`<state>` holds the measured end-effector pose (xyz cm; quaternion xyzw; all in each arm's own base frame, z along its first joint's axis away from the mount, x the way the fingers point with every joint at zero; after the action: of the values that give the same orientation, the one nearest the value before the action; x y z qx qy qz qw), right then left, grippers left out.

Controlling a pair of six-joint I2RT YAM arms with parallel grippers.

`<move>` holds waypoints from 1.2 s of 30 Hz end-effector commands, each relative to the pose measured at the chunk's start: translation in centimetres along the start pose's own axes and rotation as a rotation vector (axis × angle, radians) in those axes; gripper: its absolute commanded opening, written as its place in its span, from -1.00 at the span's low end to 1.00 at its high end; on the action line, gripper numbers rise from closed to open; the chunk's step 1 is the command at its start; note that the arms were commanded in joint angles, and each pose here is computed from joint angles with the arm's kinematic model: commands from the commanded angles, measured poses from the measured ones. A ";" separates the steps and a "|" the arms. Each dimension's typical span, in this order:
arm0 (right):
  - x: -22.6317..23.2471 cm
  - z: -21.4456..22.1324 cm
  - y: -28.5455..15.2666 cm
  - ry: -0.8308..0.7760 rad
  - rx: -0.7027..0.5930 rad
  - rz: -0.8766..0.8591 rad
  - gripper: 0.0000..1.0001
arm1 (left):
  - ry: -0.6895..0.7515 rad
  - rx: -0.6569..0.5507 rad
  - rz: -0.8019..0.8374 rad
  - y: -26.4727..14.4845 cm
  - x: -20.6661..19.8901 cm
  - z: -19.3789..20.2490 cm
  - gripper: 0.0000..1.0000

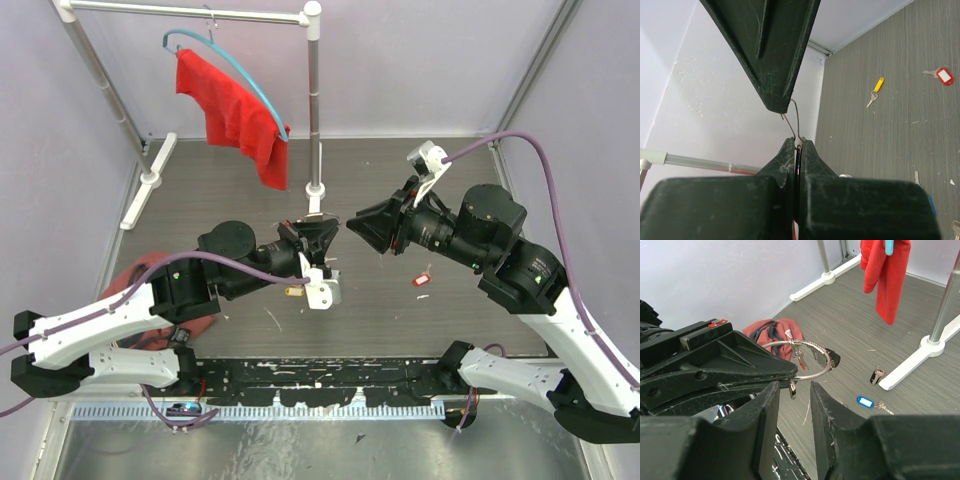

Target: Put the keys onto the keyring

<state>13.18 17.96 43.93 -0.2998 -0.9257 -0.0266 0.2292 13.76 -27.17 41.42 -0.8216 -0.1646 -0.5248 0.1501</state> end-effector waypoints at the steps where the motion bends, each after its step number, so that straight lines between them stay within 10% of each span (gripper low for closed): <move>1: 1.1 -1.1 -0.2 0.003 -0.043 -0.061 -0.26 | -0.010 -0.046 -0.063 -0.7 2.1 -1.1 -1.00; 14: 1.4 -1.0 0.2 0.019 -0.048 -0.095 -0.98 | -0.034 -0.040 -0.071 -1.0 2.0 -1.0 -1.00; 19: 1.4 -1.1 0.2 0.014 -0.051 -0.105 -0.93 | -0.046 -0.042 -0.086 -1.3 2.2 -1.0 -1.00; 22: 1.4 -0.9 0.4 0.015 -0.040 -0.110 -0.40 | -0.049 -0.045 -0.088 -1.4 2.3 -1.0 -1.00; 36: 1.4 -0.5 0.7 0.020 -0.026 -0.120 -0.44 | -0.056 -0.061 -0.088 -1.4 2.4 -1.3 -1.00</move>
<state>12.83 18.92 43.87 -0.2603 -0.9340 -0.0309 0.2428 13.58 -26.88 41.62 -0.8305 -0.1705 -0.5108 0.1423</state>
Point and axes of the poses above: each gripper's point midway between its finger pads, its own y axis out along the fingers, its own x axis along the line the jaws close on, z = x × y, the point moved 7 cm from there along -y, back along the fingers, and after that the axes turned 7 degrees about y, right-handed, at the moved point
